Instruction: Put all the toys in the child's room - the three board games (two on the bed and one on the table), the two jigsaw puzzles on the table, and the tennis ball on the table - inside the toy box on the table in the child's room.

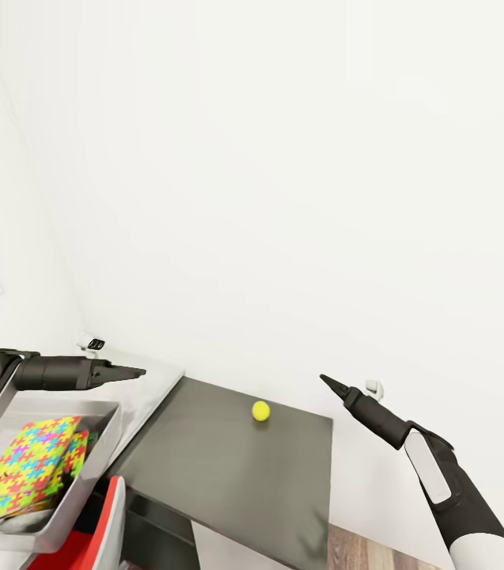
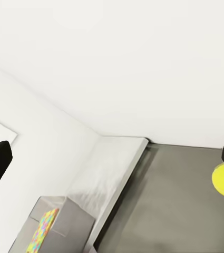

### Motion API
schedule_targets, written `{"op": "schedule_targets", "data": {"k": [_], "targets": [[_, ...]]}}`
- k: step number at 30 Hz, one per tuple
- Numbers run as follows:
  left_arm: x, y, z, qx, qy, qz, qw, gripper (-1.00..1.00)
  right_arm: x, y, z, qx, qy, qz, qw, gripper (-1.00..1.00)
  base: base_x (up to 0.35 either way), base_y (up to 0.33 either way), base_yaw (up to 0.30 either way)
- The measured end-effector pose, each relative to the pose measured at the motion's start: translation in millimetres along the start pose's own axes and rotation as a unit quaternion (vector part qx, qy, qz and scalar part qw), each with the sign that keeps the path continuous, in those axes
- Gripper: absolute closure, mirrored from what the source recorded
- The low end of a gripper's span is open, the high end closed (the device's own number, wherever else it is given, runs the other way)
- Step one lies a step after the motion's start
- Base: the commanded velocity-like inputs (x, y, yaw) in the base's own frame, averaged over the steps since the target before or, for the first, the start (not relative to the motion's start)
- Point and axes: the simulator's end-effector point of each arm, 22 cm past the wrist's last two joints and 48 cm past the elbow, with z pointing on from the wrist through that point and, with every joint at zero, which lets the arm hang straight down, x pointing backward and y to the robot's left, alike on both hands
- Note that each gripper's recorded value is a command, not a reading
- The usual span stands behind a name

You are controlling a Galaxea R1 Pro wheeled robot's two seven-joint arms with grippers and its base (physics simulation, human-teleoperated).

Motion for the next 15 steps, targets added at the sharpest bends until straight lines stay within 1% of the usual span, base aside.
{"op": "schedule_targets", "data": {"k": [3, 8, 15], "targets": [[0.1, 0.1, 0.0, 0.000, 0.000, 0.000, 1.0000, -1.00, 0.0, 0.1, 0.0, 0.000, 0.000, 0.000, 1.0000, -1.00, 0.089, 0.095, 0.000], [0.1, 0.1, 0.0, 0.000, 0.000, 0.000, 1.0000, -1.00, 0.0, 0.1, 0.1, 0.000, 0.000, 0.000, 1.0000, -1.00, 0.053, 0.041, 0.000], [0.1, -0.1, 0.0, 0.000, 0.000, 0.000, 1.0000, -1.00, 0.0, 0.3, 0.0, -0.001, 0.000, 0.000, 1.0000, -1.00, 0.117, 0.060, 0.000]]}}
